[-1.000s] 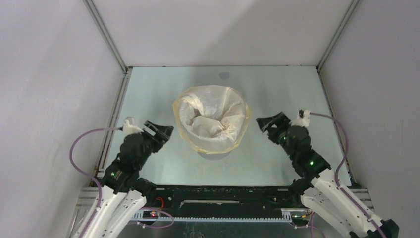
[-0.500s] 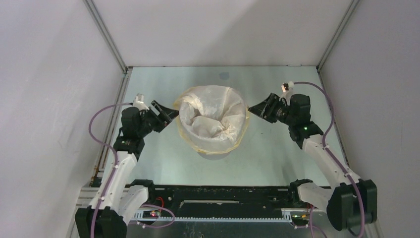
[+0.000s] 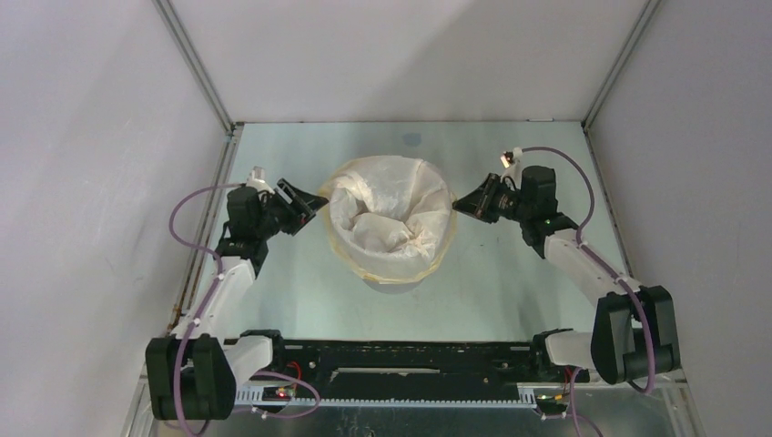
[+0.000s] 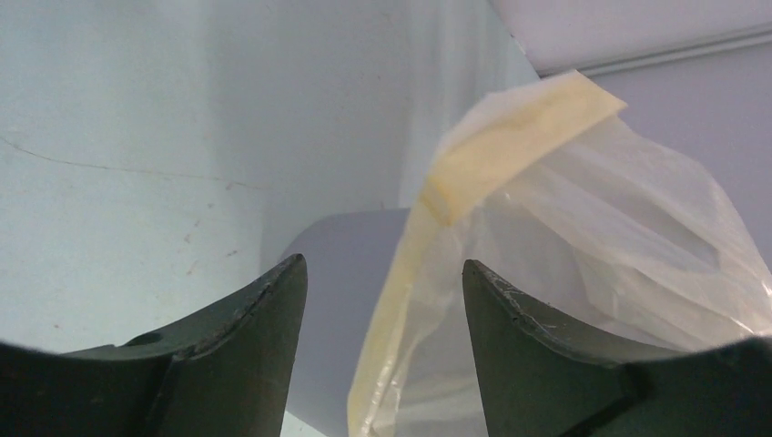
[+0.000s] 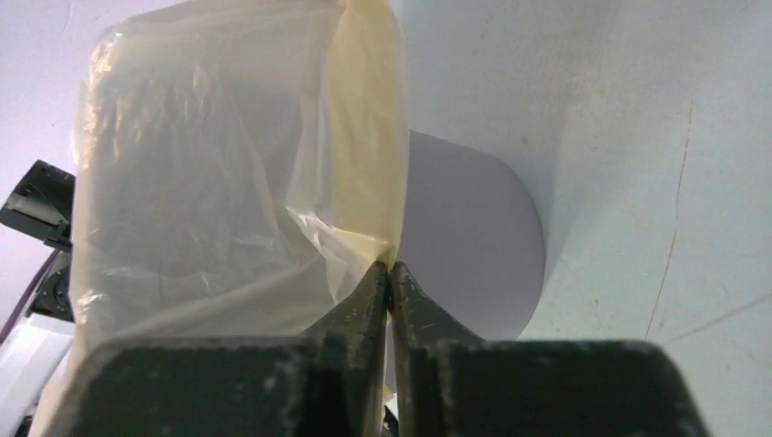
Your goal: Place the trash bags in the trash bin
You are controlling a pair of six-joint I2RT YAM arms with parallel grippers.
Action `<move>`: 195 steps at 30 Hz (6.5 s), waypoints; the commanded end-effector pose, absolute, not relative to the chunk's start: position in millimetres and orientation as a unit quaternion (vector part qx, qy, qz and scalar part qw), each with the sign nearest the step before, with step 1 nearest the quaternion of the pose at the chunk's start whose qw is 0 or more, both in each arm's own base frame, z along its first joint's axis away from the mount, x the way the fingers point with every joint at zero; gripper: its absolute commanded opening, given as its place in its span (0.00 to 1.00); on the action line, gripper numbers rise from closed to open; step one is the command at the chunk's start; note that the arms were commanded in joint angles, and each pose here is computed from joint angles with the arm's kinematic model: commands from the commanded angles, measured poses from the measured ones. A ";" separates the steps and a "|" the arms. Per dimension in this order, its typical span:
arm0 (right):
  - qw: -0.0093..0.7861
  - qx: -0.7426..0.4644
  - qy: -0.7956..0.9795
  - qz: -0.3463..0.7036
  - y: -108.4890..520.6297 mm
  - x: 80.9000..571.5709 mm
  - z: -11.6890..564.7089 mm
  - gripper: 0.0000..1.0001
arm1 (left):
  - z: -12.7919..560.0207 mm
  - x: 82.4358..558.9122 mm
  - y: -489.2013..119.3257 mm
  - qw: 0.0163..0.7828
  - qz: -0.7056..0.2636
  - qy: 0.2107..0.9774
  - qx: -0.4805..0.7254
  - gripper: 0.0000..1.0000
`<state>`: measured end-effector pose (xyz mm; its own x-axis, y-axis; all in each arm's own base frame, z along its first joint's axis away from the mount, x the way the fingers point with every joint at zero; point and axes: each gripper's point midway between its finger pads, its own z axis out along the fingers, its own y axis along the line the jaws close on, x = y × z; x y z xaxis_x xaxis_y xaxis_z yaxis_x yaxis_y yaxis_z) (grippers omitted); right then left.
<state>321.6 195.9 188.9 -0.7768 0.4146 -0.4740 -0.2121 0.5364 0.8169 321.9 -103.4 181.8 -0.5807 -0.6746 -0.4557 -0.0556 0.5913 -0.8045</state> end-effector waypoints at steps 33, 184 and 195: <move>0.327 0.056 0.865 0.377 182.9 339.8 137.6 0.02 | 128.0 356.0 -111.2 0.378 -0.434 0.786 -0.228 0.00; 0.078 -0.405 0.908 0.075 318.5 288.2 16.0 0.00 | 300.2 426.5 -125.3 0.459 -0.465 0.750 -0.106 0.68; 0.076 -0.405 0.908 0.077 317.9 286.7 16.4 0.00 | 244.0 443.9 -178.5 0.346 -0.466 0.811 -0.074 0.55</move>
